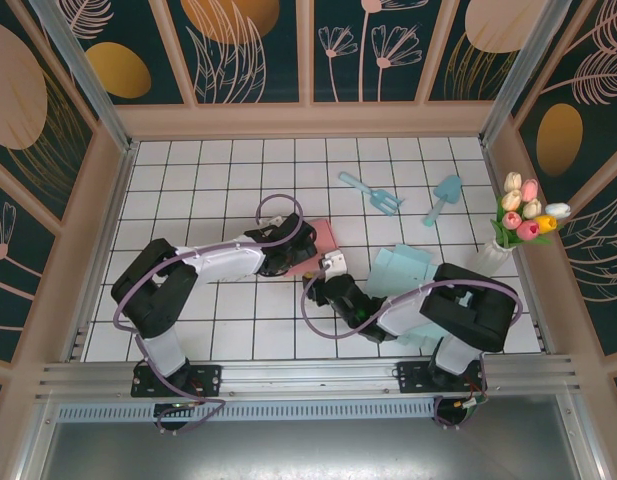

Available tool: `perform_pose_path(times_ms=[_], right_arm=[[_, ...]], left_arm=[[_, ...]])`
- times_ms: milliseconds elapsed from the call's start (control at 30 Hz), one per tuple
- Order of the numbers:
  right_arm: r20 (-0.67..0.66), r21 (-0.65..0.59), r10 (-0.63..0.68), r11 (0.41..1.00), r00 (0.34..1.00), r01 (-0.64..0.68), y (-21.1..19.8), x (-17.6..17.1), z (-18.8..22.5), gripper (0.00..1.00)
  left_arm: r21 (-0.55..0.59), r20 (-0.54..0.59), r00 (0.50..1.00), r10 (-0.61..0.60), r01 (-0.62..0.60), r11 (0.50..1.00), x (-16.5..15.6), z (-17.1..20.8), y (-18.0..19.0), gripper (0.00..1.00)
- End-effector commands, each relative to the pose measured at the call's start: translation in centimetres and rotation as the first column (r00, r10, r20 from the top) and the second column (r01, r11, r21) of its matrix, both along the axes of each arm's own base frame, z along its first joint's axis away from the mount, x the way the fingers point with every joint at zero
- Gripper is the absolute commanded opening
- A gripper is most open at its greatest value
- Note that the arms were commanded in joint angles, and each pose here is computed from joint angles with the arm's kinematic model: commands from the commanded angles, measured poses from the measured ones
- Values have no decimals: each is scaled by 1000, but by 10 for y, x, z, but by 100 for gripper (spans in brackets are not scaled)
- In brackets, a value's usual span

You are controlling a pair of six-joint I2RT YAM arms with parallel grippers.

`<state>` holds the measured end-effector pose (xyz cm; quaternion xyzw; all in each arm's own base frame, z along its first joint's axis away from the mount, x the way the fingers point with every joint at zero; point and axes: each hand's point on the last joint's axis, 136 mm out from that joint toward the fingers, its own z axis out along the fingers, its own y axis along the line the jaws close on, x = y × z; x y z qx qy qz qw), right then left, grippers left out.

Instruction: Fold the paper box

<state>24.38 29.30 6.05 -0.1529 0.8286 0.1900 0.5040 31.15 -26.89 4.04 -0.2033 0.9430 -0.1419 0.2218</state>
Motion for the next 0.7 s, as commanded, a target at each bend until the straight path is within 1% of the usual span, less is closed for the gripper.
perform_pose_path(times_ms=[0,267,467,533,567,633,667], right_arm=[[87,84,-33,996,996,26,2,11,38,59],[106,106,-38,994,994,26,-3,9,53,58],[94,65,-53,997,994,47,-15,7,50,58],[102,64,-88,995,991,82,-29,7,52,59],[101,66,-106,993,989,100,-36,7,53,59],[90,74,-139,988,986,133,-49,12,57,59],[79,76,-149,987,986,143,-55,15,58,59]], left_arm=[[148,-122,992,-23,41,988,-25,-36,27,86],[203,-86,996,-17,34,979,-18,-34,34,86],[244,-34,998,-46,52,968,-8,-24,38,87],[262,20,997,-80,72,962,0,-12,39,87],[265,55,992,-118,99,959,4,-5,36,88],[267,129,970,-204,164,950,10,9,31,88],[260,172,951,-256,207,943,10,18,28,89]])
